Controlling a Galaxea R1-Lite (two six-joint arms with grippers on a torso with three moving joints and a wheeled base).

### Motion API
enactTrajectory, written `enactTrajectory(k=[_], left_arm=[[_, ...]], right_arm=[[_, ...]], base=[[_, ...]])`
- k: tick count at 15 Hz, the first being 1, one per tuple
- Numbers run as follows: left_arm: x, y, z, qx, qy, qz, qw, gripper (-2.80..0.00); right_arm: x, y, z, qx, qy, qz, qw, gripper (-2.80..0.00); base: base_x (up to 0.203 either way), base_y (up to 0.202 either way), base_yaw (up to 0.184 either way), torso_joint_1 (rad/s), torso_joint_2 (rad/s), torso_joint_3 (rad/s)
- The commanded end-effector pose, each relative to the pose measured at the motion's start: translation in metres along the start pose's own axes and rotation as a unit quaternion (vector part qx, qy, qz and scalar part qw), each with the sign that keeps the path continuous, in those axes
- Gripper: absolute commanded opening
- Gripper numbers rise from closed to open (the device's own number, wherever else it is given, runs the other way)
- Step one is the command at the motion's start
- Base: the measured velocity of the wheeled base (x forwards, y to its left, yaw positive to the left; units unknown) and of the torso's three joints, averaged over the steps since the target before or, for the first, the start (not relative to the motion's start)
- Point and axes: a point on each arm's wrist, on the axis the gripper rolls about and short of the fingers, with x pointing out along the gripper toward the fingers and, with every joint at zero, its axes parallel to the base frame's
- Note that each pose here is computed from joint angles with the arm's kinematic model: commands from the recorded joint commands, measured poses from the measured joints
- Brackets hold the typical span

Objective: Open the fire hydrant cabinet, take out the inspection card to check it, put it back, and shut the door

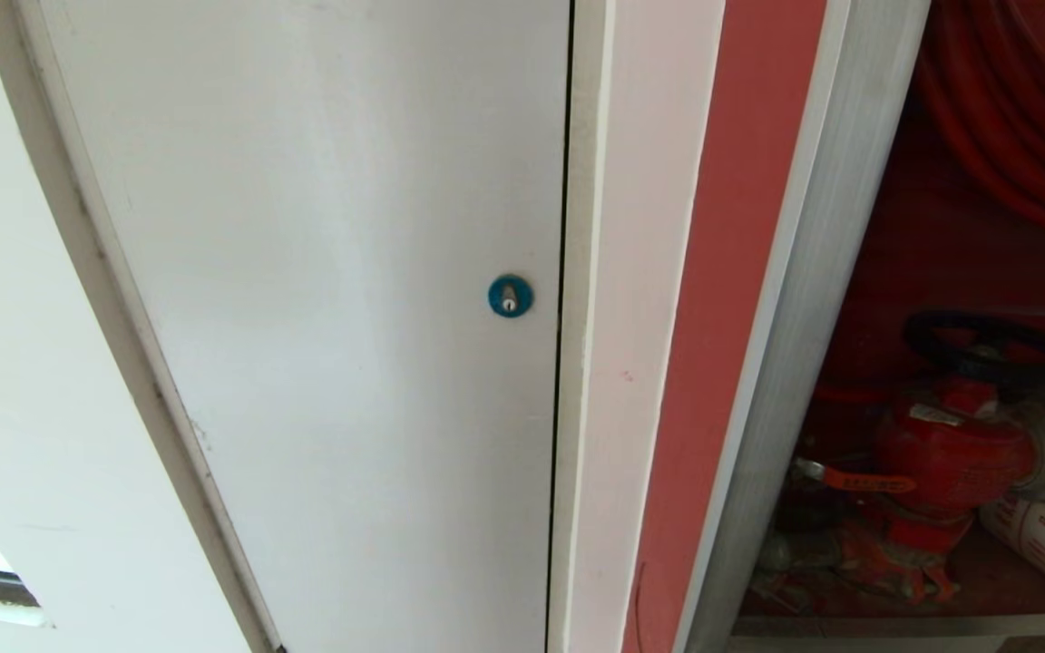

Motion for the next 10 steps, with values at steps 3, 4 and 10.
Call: enactTrajectory(k=[3, 4, 10], left_arm=[[0.000, 0.000, 0.000, 0.000, 0.000, 0.000, 1.0000, -2.80], [0.000, 0.000, 0.000, 0.000, 0.000, 0.000, 1.0000, -2.80], [0.000, 0.000, 0.000, 0.000, 0.000, 0.000, 1.0000, -2.80]], right_arm=[[0.046, 0.005, 0.001, 0.002, -0.023, 0.031, 0.999, -2.80], [0.053, 0.004, 0.002, 0.008, -0.034, 0.024, 0.999, -2.80], [0.074, 0.007, 0.022, 0.020, -0.079, 0.020, 0.997, -2.80]], base=[[0.000, 0.000, 0.000, 0.000, 0.00, 0.000], [0.000, 0.000, 0.000, 0.000, 0.00, 0.000], [0.000, 0.000, 0.000, 0.000, 0.00, 0.000]])
